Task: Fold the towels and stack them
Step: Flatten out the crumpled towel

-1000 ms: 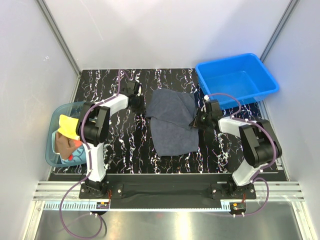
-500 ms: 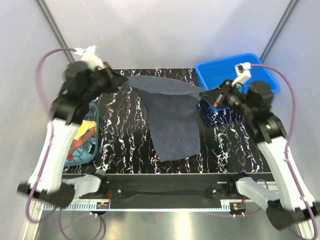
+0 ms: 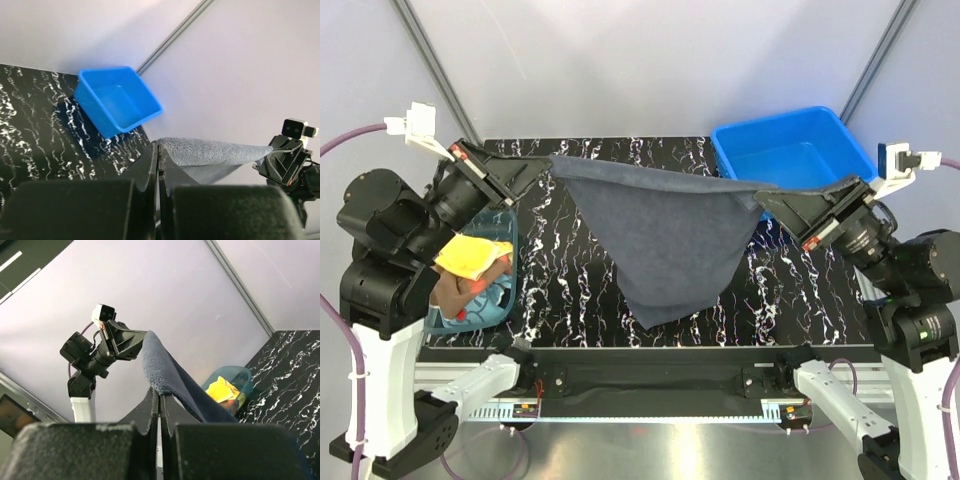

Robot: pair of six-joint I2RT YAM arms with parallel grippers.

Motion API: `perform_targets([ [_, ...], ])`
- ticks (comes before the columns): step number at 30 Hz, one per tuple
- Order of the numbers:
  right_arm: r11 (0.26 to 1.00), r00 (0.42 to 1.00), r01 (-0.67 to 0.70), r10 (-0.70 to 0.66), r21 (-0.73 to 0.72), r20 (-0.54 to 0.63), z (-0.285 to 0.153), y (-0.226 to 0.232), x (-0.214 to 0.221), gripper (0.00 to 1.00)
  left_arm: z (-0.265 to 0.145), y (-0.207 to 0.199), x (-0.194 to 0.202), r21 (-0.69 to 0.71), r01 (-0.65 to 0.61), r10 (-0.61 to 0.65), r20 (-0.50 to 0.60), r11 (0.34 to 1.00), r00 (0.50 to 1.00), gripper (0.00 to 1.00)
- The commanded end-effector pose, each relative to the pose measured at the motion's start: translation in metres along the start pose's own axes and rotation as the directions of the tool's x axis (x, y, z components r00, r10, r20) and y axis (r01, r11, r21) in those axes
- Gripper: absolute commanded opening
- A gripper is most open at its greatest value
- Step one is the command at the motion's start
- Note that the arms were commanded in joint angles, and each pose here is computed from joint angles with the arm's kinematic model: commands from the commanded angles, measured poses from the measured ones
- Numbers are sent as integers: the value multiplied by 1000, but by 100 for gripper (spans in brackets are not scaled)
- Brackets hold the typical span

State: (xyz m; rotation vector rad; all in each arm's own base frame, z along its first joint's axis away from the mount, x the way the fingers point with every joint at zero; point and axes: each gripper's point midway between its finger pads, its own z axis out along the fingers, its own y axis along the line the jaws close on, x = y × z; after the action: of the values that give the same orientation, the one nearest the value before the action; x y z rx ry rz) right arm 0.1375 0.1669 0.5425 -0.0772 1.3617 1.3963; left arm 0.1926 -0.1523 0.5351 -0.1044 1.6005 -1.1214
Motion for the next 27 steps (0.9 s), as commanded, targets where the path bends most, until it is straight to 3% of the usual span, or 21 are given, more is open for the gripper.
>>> perform_targets([
  [1, 998, 1000, -8, 10, -70, 24, 17, 18, -19, 0, 4, -22, -12, 67, 12, -13, 8, 998, 1000, 0],
  [5, 992, 996, 93, -91, -80, 27, 36, 40, -49, 0, 22, -38, -38, 100, -16, 10, 52, 995, 999, 0],
  [7, 993, 994, 110, -111, -48, -17, 61, 23, -53, 0, 25, -50, -56, 106, -51, 42, 82, 993, 996, 0],
  [8, 988, 990, 144, -143, -59, 14, 63, 36, -67, 0, 30, -49, -62, 87, -61, 53, 93, 994, 994, 0],
  [9, 992, 992, 124, -124, -9, -7, 80, 14, -69, 0, 53, -34, -64, 37, -56, 53, 79, 998, 995, 0],
  [11, 983, 983, 184, -183, -25, 27, 90, 24, -87, 0, 54, -35, -85, -4, -93, 93, 147, 996, 985, 0],
  [12, 987, 987, 160, -160, 32, -16, 111, -3, -84, 0, 66, -25, -91, -37, -94, 99, 155, 995, 983, 0],
  [15, 977, 977, 215, -215, 13, 0, 136, -9, -100, 0, 77, -15, -111, -70, -109, 122, 217, 991, 968, 0],
  [20, 956, 955, 292, -290, -30, 63, 155, 0, -122, 0, 80, 0, -141, -129, -156, 189, 310, 979, 932, 0],
  [27, 947, 946, 320, -318, -37, 61, 163, -8, -122, 0, 62, -8, -162, -159, -222, 267, 381, 962, 885, 0],
])
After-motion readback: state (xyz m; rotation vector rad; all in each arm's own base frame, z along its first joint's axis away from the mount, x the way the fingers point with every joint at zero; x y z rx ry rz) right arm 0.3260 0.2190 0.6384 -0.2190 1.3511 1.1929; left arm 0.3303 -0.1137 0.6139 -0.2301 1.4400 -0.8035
